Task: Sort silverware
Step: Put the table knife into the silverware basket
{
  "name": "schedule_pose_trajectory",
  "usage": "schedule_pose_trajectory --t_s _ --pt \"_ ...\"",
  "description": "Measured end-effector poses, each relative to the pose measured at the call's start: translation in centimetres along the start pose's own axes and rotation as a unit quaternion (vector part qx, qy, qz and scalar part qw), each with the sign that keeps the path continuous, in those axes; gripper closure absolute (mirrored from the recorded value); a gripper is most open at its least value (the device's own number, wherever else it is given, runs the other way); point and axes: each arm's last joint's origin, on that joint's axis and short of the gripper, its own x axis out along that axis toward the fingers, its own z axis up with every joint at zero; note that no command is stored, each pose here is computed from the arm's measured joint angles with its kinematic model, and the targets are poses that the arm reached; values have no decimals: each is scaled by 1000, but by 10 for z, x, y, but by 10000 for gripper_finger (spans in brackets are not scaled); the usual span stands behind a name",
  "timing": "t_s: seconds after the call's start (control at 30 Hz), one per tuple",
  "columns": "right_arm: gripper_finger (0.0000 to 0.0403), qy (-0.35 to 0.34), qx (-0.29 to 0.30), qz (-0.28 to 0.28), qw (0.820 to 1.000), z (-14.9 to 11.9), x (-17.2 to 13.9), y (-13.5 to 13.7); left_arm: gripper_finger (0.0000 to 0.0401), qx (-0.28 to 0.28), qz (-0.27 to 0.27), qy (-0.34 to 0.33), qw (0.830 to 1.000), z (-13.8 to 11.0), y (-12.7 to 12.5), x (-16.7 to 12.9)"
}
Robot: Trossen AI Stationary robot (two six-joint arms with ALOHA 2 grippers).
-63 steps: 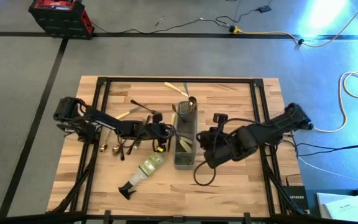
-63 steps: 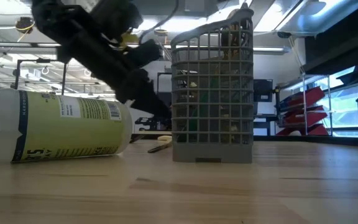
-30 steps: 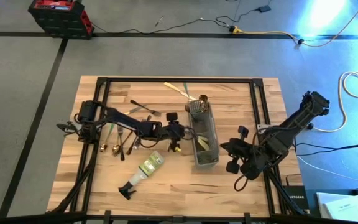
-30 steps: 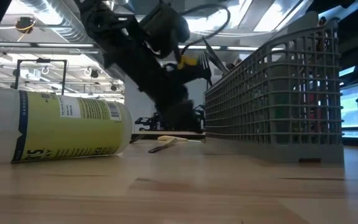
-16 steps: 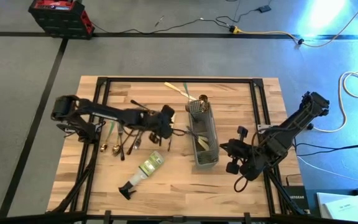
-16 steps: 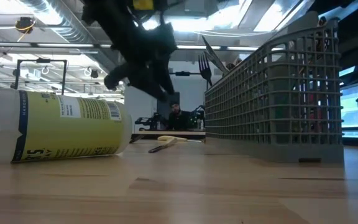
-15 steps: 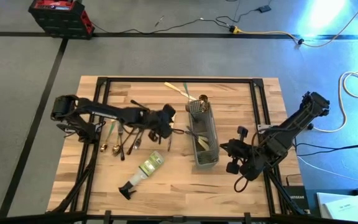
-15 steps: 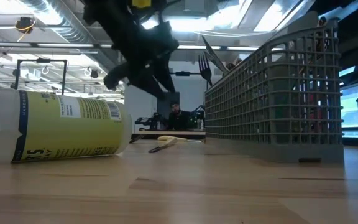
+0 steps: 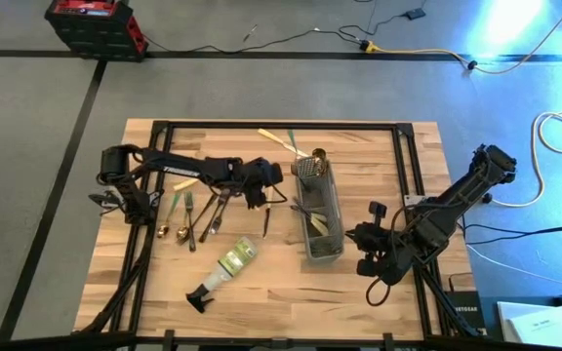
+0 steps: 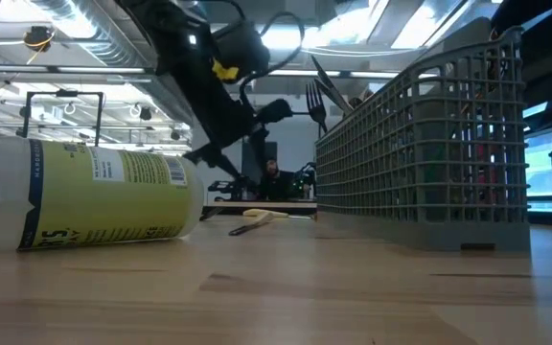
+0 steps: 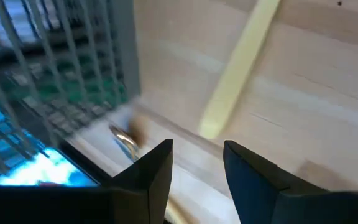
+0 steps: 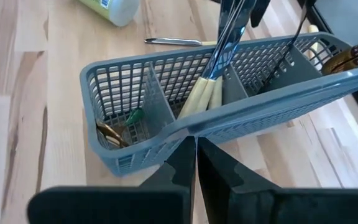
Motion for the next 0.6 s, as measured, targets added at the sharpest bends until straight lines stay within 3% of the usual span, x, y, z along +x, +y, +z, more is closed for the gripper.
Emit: schedule_pose_trajectory --t_s 0.17,0.37,0.6 --pt "403 0 -10 -1 1000 0 0 0 272 49 9 -18 999 7 7 2" --pt "403 7 -11 6 1000 0 1 0 272 116 -64 -1 991 16 11 22" --pt "403 17 -12 16 1000 -1 1 1 272 170 -107 19 979 27 12 42"
